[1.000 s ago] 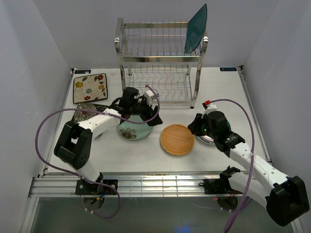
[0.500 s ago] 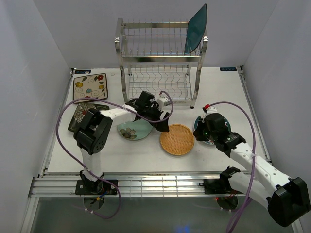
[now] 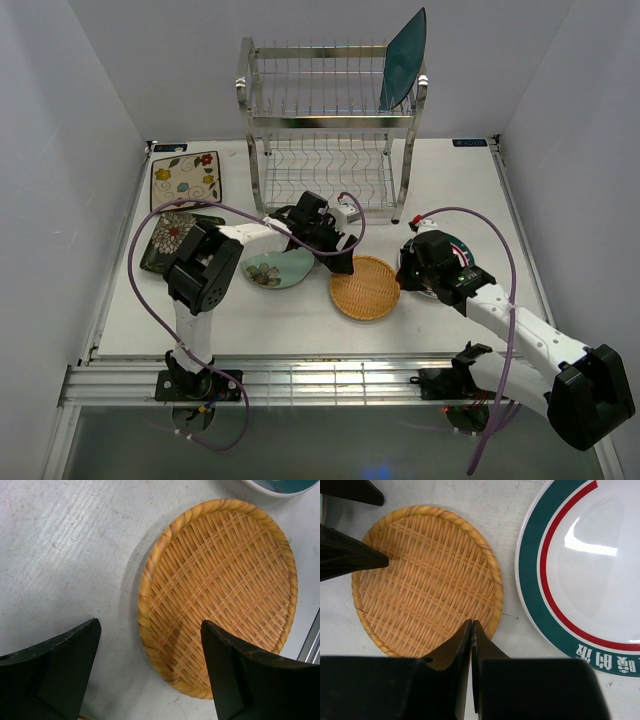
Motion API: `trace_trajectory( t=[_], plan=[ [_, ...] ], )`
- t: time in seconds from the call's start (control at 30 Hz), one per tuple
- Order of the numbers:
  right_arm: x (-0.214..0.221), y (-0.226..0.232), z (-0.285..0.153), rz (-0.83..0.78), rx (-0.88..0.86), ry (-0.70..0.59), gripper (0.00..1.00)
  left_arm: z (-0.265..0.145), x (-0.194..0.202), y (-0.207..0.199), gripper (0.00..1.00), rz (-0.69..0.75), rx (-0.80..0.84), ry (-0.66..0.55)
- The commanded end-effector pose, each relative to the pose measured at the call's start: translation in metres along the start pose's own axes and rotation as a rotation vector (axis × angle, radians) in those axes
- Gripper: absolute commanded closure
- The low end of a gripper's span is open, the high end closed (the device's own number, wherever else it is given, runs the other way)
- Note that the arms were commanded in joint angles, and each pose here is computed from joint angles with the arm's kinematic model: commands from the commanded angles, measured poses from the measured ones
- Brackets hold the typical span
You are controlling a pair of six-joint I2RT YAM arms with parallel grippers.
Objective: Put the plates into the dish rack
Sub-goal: Pick up the plate at the center of the board.
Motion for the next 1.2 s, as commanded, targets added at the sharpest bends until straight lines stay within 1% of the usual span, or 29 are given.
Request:
trace_trajectory(
  t=[0.0,0.1,0.13,0.23,0.3,0.33,0.37,0.43,0.47,0.5,0.57,0.6,0.67,0.7,0.93,1.07,1.13,1.17],
  plan=[
    [-0.025,0.01,-0.012,-0.001,-0.031,-0.099,0.92,0.005,0.007,0.003,0.1,-0.013,0.0,0.028],
    [-0.027,0.011,-0.016,0.0,-0.044,-0.118,0.92,0.005,0.009,-0.001,0.23,-0.012,0.02,0.029],
    [-0.027,0.011,-0.016,0.0,-0.044,-0.122,0.92,0.005,0.01,-0.001,0.3,-0.014,0.024,0.031],
    [-0.028,0.011,-0.017,0.001,-0.043,-0.127,0.92,0.004,0.011,-0.004,0.38,-0.013,0.038,0.034],
    [-0.028,0.011,-0.017,0.001,-0.043,-0.127,0.92,0.003,0.012,-0.005,0.41,-0.013,0.039,0.035],
    [-0.028,0.011,-0.016,0.001,-0.042,-0.128,0.92,0.002,0.011,-0.005,0.44,-0.01,0.039,0.032],
    [-0.028,0.01,-0.016,0.001,-0.04,-0.125,0.92,0.002,0.012,-0.006,0.48,-0.008,0.039,0.032],
    [-0.028,0.01,-0.016,0.001,-0.039,-0.126,0.92,0.0,0.011,-0.006,0.51,-0.001,0.038,0.031],
    [-0.028,0.01,-0.016,0.001,-0.04,-0.127,0.92,-0.001,0.012,-0.007,0.55,0.0,0.038,0.031],
    [-0.029,0.01,-0.016,-0.001,-0.037,-0.126,0.92,-0.001,0.012,-0.007,0.61,0.003,0.038,0.032],
    [-0.029,0.01,-0.016,0.001,-0.036,-0.13,0.92,-0.004,0.011,-0.008,0.69,0.009,0.036,0.027],
    [-0.03,0.01,-0.017,0.002,-0.036,-0.134,0.92,-0.004,0.012,-0.008,0.8,0.009,0.036,0.03],
    [-0.031,0.009,-0.018,0.002,-0.032,-0.141,0.92,-0.005,0.012,-0.01,0.92,0.01,0.039,0.031],
    [-0.031,0.009,-0.018,0.002,-0.032,-0.141,0.92,-0.006,0.011,-0.01,1.0,0.012,0.039,0.029],
    [-0.033,0.009,-0.017,0.003,-0.031,-0.149,0.92,-0.017,0.005,-0.014,1.0,0.029,0.026,0.011],
    [-0.034,0.014,-0.014,-0.012,-0.054,-0.147,0.92,-0.027,-0.003,-0.01,1.0,0.054,-0.034,-0.022],
    [-0.041,0.018,-0.013,-0.027,-0.075,-0.171,0.92,-0.036,-0.012,-0.012,1.0,0.074,-0.059,-0.056],
    [-0.043,0.021,-0.013,-0.032,-0.088,-0.179,0.9,-0.038,-0.011,-0.01,1.0,0.076,-0.073,-0.064]
  ],
)
Point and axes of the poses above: each gripper's point midway between its finger pads, its own z axis out along the fingers, its own y axis along the line the jaws close on, x = y × z, the point moved 1 cm from there along -z, back along the fingers, and after that the axes turned 1 degree about z, right-handed, at the moved point
